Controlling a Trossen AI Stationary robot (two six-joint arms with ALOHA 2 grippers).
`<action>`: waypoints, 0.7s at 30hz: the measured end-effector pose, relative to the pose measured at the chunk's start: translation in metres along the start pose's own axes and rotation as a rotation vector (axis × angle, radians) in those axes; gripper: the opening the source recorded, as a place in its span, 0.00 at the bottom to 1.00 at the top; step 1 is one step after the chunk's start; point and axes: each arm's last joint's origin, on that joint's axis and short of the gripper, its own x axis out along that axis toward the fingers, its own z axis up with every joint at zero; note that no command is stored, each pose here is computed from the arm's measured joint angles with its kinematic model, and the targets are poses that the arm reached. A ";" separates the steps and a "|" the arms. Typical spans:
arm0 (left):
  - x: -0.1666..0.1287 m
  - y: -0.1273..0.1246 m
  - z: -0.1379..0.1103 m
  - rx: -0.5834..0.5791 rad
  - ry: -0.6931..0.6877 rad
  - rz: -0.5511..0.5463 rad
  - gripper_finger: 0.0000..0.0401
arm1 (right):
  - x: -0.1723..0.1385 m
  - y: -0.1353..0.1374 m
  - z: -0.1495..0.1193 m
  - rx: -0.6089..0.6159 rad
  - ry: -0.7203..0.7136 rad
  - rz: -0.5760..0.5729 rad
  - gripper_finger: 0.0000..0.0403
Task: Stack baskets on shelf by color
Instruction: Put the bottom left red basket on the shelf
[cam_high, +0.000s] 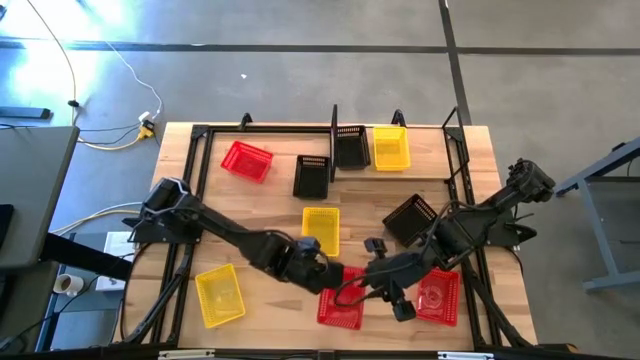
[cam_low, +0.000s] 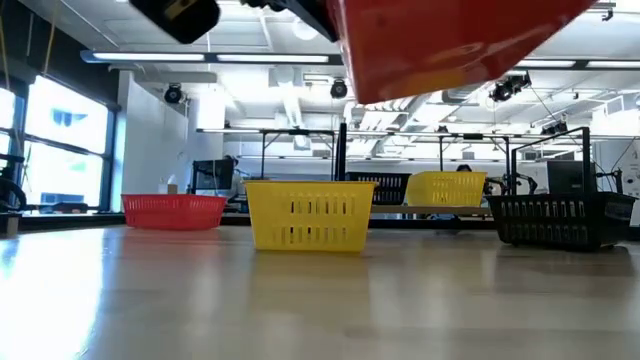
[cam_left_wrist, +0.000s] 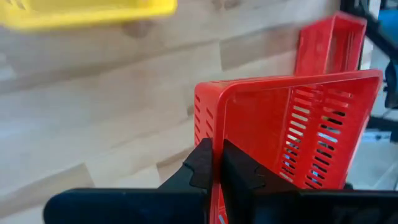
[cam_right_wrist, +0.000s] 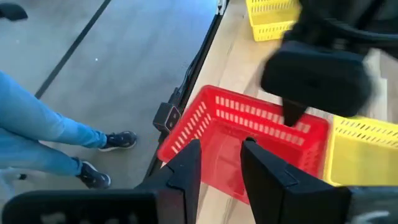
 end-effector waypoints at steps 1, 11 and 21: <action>-0.002 -0.002 0.005 -0.002 -0.004 0.007 0.02 | 0.000 0.000 0.000 -0.013 0.001 0.000 0.25; -0.014 -0.028 0.057 -0.022 0.036 -0.023 0.02 | 0.001 -0.001 -0.004 -0.101 0.042 -0.014 0.25; -0.024 -0.042 0.089 -0.048 0.036 -0.077 0.02 | 0.006 -0.008 -0.011 -0.102 0.126 -0.073 0.25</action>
